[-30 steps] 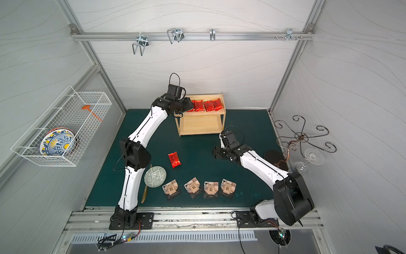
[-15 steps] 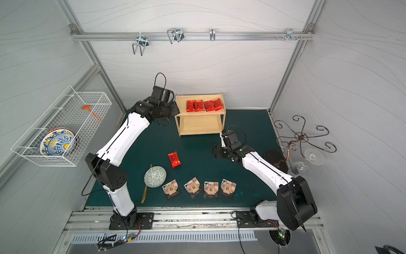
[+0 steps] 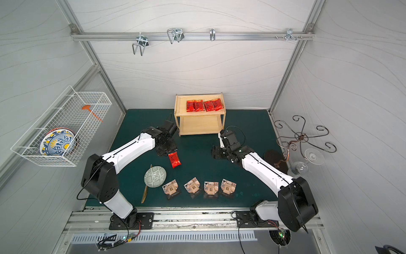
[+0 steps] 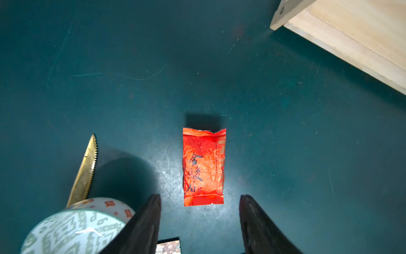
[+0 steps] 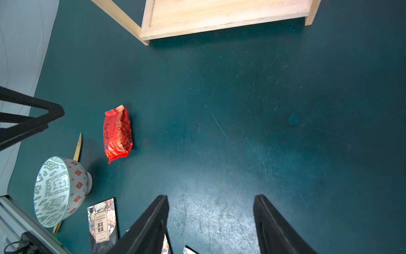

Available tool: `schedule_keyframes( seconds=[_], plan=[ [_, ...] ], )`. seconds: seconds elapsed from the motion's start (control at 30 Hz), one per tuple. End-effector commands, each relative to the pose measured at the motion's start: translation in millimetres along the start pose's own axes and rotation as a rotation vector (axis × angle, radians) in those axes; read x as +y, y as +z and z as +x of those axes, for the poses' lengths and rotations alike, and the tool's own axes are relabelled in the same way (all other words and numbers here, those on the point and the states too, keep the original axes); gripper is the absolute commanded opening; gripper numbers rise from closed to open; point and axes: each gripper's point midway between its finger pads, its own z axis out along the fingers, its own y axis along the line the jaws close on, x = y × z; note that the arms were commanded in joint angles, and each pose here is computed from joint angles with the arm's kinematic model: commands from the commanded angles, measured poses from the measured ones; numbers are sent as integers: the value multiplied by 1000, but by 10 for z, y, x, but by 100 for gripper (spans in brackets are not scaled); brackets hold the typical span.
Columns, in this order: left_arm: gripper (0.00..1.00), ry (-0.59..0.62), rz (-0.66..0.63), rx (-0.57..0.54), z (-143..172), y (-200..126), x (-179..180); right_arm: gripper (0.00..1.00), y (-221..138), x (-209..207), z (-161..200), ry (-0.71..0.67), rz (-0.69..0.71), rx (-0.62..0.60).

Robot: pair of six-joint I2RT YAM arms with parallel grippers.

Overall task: Place the tea bags on the shelf by color
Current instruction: Place the tea bag on the shelf, then pick up the tea bag from the center of the board.

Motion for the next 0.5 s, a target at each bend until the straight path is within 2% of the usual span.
schedule_keyframes(
  seconds=[0.0, 0.47],
  plan=[
    [66, -42, -3, 29, 78, 109, -76, 67, 12, 18, 8, -5, -4, -3],
    [73, -38, -95, 152, 398, 472, -5, 67, 46, 16, 45, -6, -8, 15]
  ],
)
